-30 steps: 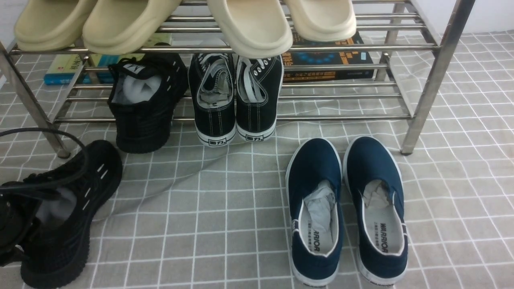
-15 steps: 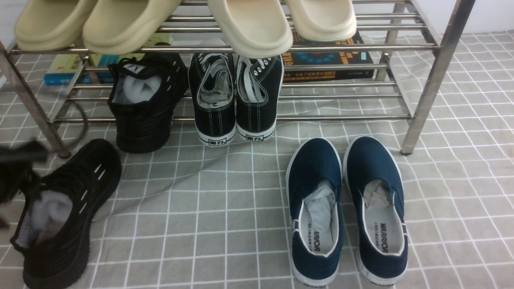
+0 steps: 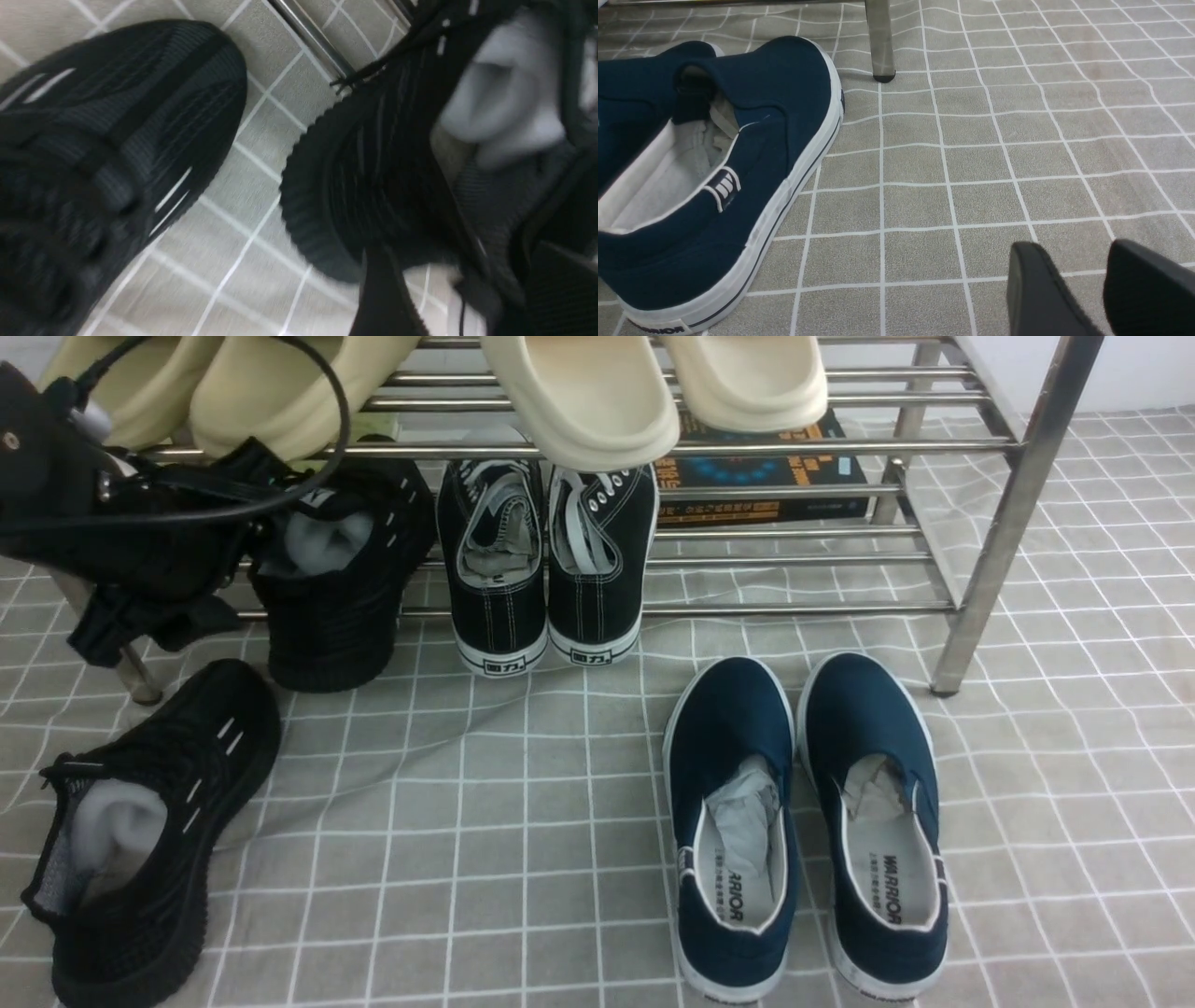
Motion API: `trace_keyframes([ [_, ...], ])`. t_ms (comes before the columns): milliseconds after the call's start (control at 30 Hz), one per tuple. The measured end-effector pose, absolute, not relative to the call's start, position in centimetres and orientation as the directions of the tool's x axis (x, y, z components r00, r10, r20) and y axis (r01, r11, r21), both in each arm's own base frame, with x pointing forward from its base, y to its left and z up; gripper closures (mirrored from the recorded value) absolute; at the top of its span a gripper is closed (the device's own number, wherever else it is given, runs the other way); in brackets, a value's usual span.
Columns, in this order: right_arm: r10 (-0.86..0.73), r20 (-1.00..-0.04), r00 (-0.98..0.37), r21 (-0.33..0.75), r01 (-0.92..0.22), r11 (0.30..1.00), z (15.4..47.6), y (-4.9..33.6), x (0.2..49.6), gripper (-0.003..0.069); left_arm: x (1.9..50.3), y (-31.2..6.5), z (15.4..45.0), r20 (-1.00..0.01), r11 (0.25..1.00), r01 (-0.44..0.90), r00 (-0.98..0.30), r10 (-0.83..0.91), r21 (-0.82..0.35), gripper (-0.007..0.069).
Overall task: Take the shoes off the shelf with your hand from the grey coffee tablecloth.
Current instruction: 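Grasp the leftmost shoe on the bottom shelf of the shoe rack with the left gripper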
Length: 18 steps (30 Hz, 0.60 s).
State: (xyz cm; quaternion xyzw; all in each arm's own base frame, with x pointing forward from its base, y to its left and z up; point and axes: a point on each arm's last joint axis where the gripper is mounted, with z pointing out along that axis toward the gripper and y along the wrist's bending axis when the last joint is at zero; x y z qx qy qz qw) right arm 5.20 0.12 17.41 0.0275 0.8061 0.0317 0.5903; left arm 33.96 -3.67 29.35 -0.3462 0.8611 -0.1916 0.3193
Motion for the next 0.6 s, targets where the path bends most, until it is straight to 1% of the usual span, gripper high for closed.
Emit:
trace_keyframes([
  [200,0.082,-0.95,-0.302,0.084,0.007,0.996,17.4,0.1,5.2,0.042,35.6,-3.8,26.9,-0.381,0.657,-0.515,-0.546,-0.747,-0.55,0.0196],
  [367,0.082,-0.95,-0.302,0.084,0.007,0.996,17.4,0.1,5.2,0.042,36.4,-3.9,26.0,-0.375,0.646,-0.518,-0.537,-0.756,-0.56,0.0196],
  [433,0.082,-0.95,-0.302,0.084,0.007,0.996,17.4,0.1,5.2,0.042,36.7,-4.0,25.3,-0.357,0.634,-0.53,-0.536,-0.765,-0.563,0.0196],
  [533,0.082,-0.95,-0.302,0.084,0.007,0.996,17.4,0.1,5.2,0.042,36.8,-4.0,25.2,-0.353,0.632,-0.533,-0.536,-0.766,-0.562,0.0196],
  [600,0.082,-0.95,-0.302,0.084,0.007,0.996,17.4,0.1,5.2,0.042,36.9,-4.0,25.3,-0.374,0.641,-0.518,-0.532,-0.76,-0.566,0.0196],
])
